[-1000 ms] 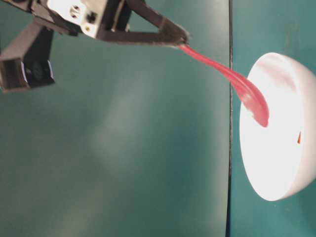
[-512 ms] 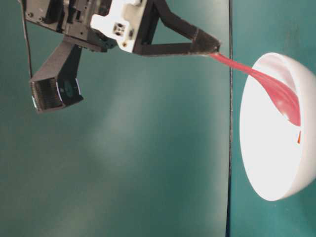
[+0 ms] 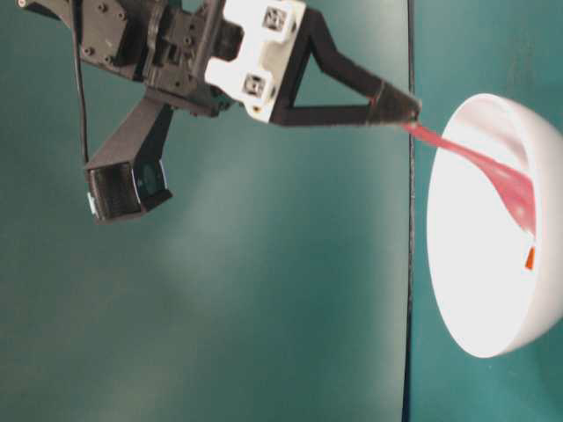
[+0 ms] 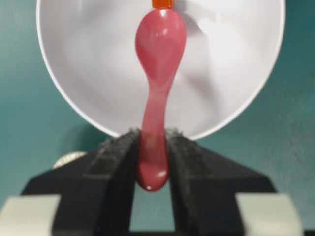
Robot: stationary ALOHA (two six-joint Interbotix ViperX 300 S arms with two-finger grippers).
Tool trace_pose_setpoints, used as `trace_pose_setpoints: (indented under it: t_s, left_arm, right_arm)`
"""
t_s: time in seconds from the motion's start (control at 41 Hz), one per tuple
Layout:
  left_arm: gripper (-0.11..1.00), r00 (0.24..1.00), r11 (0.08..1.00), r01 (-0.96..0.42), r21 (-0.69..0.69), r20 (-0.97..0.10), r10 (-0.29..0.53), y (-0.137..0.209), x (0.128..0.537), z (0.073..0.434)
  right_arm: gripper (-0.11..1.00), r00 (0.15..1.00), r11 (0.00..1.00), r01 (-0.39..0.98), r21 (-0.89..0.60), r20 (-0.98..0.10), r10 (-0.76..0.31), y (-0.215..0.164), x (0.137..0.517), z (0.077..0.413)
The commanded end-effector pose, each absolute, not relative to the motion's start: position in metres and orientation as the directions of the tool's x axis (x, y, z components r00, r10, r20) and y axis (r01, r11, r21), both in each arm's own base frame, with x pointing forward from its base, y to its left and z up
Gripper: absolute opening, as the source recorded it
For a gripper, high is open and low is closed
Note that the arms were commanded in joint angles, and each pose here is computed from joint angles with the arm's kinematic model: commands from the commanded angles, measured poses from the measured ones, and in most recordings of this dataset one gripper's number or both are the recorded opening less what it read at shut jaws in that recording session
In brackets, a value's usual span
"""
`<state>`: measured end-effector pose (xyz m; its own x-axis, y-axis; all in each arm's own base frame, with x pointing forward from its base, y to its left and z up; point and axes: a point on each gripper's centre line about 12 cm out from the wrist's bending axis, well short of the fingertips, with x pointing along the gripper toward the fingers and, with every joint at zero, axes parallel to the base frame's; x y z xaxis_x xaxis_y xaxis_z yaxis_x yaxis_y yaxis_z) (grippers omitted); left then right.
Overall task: Grip the spoon and scoop the red block from the bowl with right arm.
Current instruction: 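Lower the spoon into the bowl and push it under the red cube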
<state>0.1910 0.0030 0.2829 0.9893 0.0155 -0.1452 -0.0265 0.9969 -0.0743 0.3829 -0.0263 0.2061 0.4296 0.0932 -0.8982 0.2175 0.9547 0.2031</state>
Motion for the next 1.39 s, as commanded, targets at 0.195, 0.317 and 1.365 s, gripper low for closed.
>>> trace_pose_setpoints:
  t_s: [0.195,0.317,1.365]
  left_arm:
    - [0.01,0.991,0.997,-0.027,-0.071,-0.13,0.017,0.003,0.192,0.289]
    - [0.01,0.992,0.997,-0.026,-0.071,-0.128,0.017,0.003,0.192,0.289]
    - [0.01,0.992,0.997,-0.024,-0.068,-0.127,0.016,0.003,0.192,0.289]
  right_arm:
    - [0.25,0.486,0.963,0.199,0.18,-0.872,0.062,-0.031,0.399,0.221]
    - [0.25,0.51,0.963,0.2,0.18,-0.859,0.055,-0.033,0.404,0.222]
    - [0.24,0.611,0.934,0.247,0.256,-0.79,0.055,-0.027,0.403,0.253]
